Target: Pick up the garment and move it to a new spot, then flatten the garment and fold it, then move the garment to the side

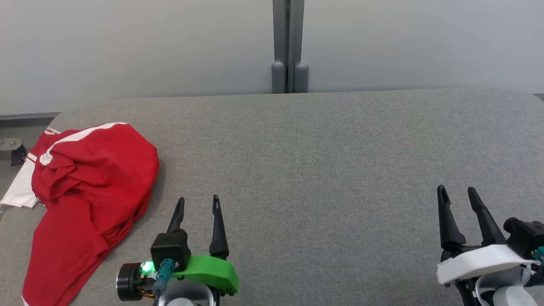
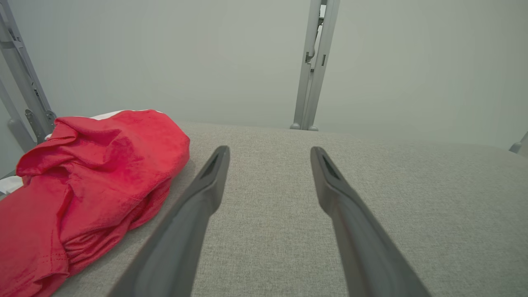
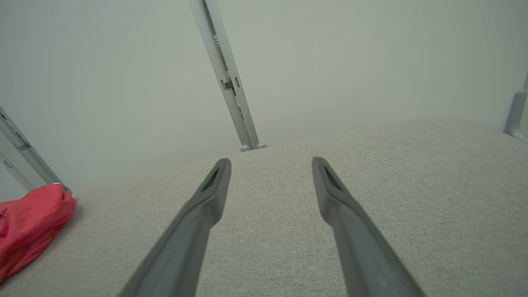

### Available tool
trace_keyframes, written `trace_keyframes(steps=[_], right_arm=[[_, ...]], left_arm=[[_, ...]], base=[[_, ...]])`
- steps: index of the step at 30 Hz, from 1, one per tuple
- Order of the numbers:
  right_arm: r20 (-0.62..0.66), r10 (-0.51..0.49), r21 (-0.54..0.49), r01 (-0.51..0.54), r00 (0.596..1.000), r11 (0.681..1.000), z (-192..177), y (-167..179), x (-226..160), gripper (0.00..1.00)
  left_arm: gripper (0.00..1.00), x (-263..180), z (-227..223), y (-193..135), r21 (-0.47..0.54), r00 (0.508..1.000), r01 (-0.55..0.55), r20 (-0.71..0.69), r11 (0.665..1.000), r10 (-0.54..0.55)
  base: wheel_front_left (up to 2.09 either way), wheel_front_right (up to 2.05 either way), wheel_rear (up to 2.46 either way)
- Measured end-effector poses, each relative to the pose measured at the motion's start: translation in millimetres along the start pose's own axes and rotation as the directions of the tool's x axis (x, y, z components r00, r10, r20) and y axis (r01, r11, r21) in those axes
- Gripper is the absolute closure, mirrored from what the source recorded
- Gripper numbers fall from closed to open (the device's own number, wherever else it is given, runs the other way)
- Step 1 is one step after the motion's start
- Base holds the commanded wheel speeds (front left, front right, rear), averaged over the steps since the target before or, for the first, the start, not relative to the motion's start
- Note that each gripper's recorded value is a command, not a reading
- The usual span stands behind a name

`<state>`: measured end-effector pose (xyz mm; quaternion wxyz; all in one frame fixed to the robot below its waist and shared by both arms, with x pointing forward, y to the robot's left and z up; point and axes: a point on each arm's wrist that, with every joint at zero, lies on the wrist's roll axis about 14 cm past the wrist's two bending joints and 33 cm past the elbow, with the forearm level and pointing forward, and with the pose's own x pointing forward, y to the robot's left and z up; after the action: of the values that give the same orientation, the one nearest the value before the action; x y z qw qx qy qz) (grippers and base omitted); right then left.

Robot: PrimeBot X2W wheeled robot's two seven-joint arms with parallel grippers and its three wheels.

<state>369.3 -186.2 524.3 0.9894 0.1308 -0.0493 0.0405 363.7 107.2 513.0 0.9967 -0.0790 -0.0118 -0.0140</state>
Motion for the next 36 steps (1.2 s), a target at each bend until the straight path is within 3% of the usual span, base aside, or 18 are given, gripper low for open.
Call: trace_keyframes(steps=[36], right_arm=[[0.016,0.018,-0.096,-0.016,1.000,0.995,0,8,-2,0.00]], left_arm=[[0.00,1,11,2,0.082,0.998,0.016,0.061,0.996,-0.021]], base=[[0.00,0.00,0.00]])
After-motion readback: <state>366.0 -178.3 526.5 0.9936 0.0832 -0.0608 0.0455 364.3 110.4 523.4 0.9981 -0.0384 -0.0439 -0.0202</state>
